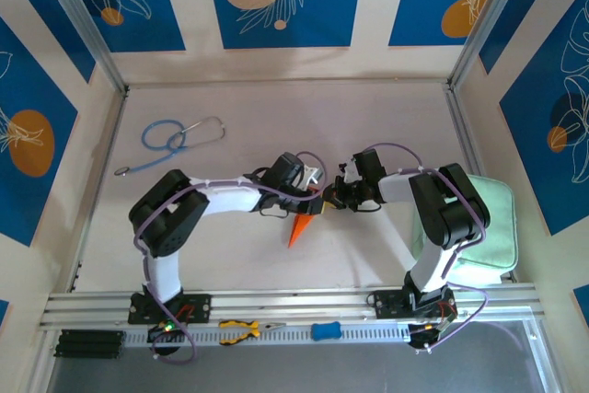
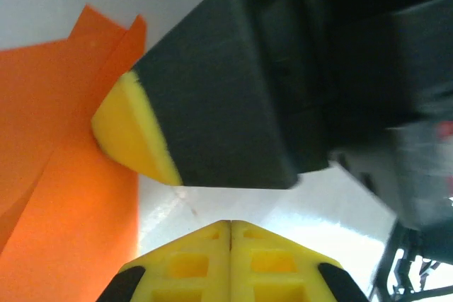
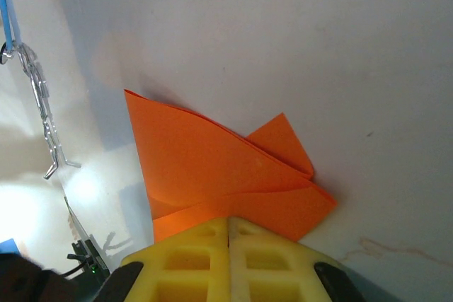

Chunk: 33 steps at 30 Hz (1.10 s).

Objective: Fold a paper plane with a square sheet of paper (pick it up from the middle)
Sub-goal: Fold the wing for the fifth time at the center of the table.

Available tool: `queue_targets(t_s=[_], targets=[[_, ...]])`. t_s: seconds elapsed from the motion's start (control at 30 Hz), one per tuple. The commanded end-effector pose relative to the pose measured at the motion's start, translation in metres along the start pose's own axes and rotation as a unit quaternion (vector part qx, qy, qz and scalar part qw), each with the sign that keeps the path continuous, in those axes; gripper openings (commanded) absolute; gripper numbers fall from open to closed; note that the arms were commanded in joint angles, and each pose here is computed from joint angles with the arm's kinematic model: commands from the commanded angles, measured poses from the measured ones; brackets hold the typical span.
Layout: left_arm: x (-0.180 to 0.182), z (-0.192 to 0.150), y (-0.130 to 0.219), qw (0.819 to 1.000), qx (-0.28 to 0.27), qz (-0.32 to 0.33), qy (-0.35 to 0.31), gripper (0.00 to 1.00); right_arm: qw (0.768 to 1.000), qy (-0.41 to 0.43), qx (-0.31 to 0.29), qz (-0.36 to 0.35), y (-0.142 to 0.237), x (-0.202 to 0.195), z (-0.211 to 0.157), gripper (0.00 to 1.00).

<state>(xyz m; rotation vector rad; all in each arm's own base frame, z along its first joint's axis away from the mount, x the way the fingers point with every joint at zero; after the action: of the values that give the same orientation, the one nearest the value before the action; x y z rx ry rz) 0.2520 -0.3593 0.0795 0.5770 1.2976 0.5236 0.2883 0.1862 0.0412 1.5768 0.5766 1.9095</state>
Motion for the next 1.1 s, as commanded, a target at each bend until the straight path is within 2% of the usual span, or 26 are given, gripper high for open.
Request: queue_targets(t_s=[0.0,0.33,0.83,1.07], targets=[[0.015,-0.008,-0.004,0.999,0.032,0.024,0.009,0.02,0.999,-0.021,0.026,-0.025,-0.006,-0.015,-0.013,0.01],[0.049,-0.029,-0.010,0.996,0.050,0.066,0.032,0.05,0.999,-0.023,0.033,-0.030,-0.008,-0.019,-0.015,0.01],[0.077,-0.082,0.024,0.992,0.069,0.093,0.041,0.10,0.998,-0.026,0.040,-0.043,-0.009,-0.024,-0.017,0.01],[0.082,-0.099,0.046,0.991,0.069,0.112,0.032,0.07,0.998,-0.021,0.037,-0.035,-0.008,-0.019,-0.014,0.01]])
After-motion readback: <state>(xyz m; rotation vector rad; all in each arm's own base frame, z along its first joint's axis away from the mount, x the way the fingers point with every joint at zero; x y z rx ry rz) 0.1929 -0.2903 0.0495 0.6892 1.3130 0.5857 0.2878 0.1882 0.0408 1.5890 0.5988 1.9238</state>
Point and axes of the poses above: each hand's point on the last joint's axis, 136 mm out from that joint toward the fingers, its own y axis back along the fingers, its own x axis along the line the jaws close on, z = x × y, the point moved 4 cm from there along y, back along the fingers, and after that the axes turned 15 degrees about y, right-handed, at the moved point
